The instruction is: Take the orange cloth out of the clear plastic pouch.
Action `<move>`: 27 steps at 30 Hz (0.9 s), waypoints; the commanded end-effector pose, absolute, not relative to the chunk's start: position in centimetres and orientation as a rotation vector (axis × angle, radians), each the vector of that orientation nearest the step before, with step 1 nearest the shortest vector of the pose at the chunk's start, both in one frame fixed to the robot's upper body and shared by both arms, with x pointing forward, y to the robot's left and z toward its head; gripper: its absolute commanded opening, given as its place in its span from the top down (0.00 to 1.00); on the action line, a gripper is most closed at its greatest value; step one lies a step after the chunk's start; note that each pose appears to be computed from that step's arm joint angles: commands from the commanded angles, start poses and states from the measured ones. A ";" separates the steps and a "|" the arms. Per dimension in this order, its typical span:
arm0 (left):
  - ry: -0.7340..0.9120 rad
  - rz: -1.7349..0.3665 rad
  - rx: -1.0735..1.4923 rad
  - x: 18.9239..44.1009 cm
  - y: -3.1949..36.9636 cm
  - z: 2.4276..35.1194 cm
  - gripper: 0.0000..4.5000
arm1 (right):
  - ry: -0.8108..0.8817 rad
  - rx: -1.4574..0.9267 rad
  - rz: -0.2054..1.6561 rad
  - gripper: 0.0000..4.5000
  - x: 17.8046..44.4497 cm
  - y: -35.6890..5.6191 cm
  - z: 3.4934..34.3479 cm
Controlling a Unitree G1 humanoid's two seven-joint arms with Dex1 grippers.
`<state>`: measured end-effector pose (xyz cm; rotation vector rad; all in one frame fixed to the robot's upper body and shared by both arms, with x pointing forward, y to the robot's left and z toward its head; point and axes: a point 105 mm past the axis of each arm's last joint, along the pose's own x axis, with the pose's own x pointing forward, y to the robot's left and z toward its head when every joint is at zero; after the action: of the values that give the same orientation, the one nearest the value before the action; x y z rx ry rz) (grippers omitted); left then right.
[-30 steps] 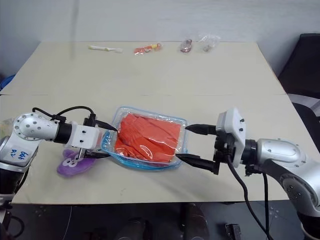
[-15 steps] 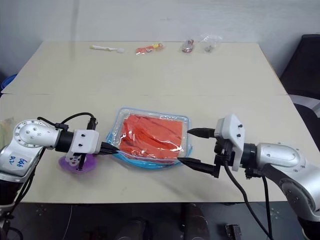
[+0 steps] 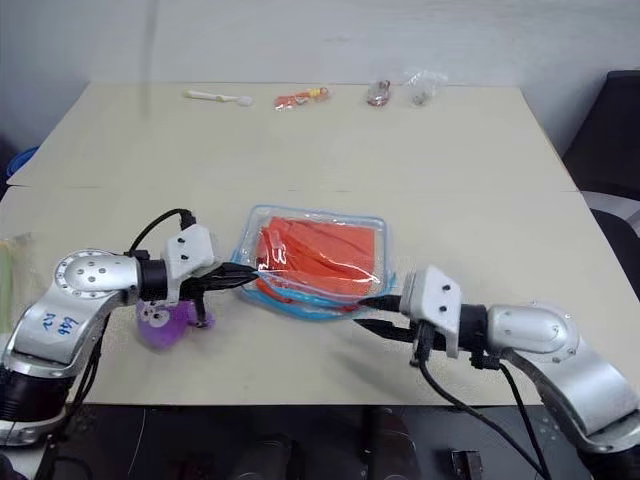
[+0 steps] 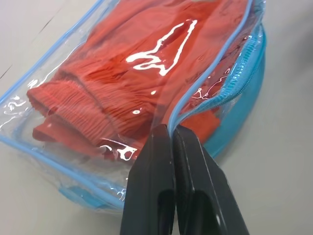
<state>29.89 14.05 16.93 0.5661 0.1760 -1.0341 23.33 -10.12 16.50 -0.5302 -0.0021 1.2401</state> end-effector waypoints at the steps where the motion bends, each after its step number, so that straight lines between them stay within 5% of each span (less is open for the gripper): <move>1: 0.108 -1.033 0.560 29.6 12.9 18.5 1.00 | -0.061 -0.639 1.219 1.00 24.4 -8.9 15.8; 11: 0.089 -1.065 0.569 29.2 11.6 19.2 1.00 | -0.151 -0.723 1.099 1.00 28.1 -7.1 14.3; 14: 0.091 -1.063 0.575 29.3 11.6 19.1 1.00 | -0.206 -0.811 1.024 0.87 29.1 -7.4 14.6; 18: 0.087 -1.064 0.577 29.4 11.4 19.2 1.00 | -0.232 -0.889 0.964 0.58 30.0 -7.7 14.5; 27: 0.076 -1.064 0.588 29.7 11.3 19.4 1.00 | -0.249 -0.967 0.952 0.58 30.4 -7.8 14.1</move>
<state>29.77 11.54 18.28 0.5546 0.1309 -1.0646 30.43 -8.11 13.33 -0.9389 -0.1961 0.9580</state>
